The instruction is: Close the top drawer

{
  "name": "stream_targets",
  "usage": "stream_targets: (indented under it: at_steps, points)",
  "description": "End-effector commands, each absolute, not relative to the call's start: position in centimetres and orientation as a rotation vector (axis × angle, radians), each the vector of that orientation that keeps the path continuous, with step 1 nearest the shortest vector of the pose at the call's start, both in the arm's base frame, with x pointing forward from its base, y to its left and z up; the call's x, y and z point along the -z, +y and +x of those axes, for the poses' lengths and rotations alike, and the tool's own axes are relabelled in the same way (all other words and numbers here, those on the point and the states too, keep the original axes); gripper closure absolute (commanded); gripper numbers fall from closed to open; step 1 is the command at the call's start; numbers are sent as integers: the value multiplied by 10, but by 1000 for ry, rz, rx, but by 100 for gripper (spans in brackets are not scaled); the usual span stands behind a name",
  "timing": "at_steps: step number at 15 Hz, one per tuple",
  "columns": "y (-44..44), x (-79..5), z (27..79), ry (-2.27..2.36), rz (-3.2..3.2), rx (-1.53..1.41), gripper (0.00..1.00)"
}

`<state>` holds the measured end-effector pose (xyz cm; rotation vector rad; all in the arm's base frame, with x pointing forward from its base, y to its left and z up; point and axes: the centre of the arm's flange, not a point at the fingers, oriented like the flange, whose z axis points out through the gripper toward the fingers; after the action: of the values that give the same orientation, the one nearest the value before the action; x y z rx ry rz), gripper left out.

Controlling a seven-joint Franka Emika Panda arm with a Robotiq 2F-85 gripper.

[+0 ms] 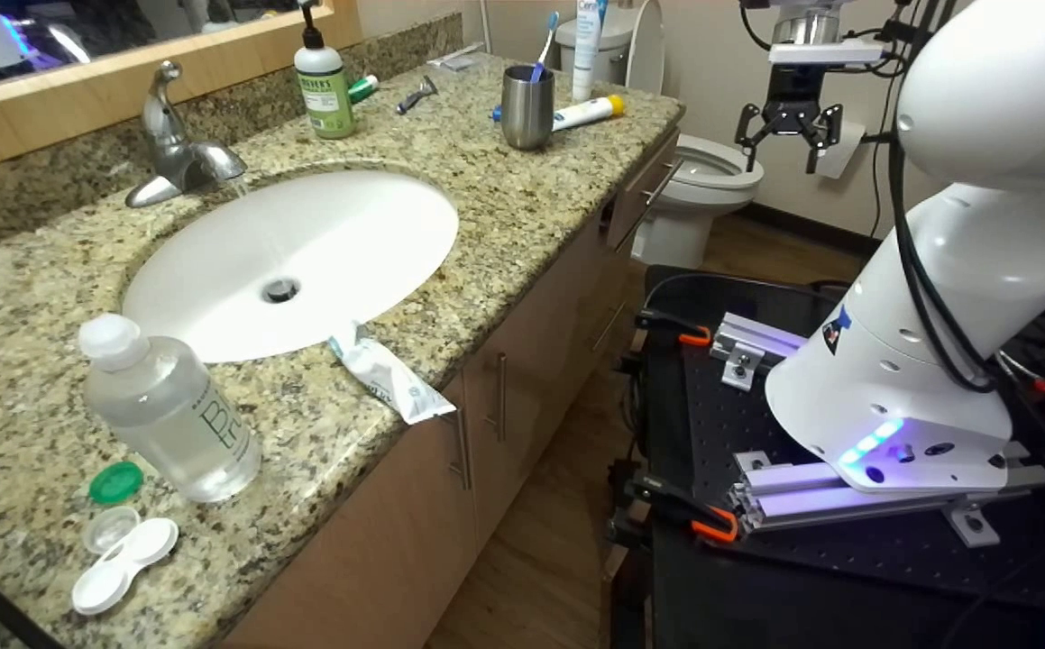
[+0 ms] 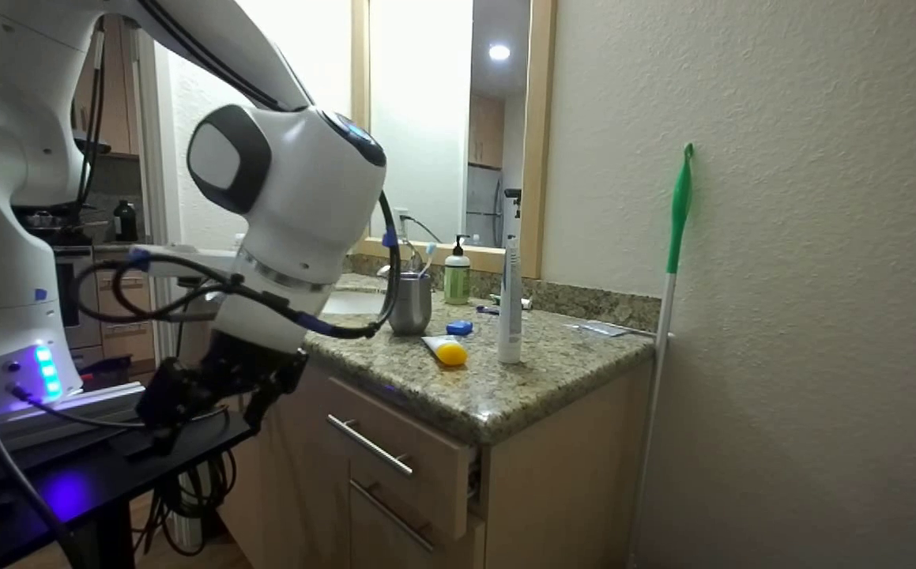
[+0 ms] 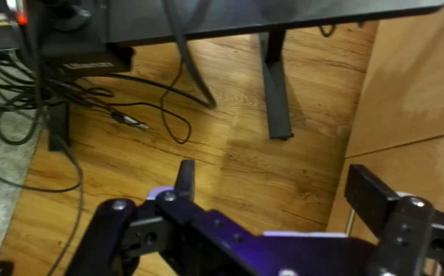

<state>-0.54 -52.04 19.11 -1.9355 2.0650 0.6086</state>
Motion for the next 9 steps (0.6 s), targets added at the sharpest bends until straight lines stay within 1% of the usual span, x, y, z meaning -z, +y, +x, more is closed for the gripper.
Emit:
stream_targets:
  at_steps: [1,2,6,9]
  points:
    - [-515,-199,-14,2059,-1963,-633,0]
    - [-510,-206,-18,2055,-1975,-636,0]
    - [-531,-165,11,2191,-1805,-273,0]
    - [-541,-138,20,2316,-1711,-146,0]
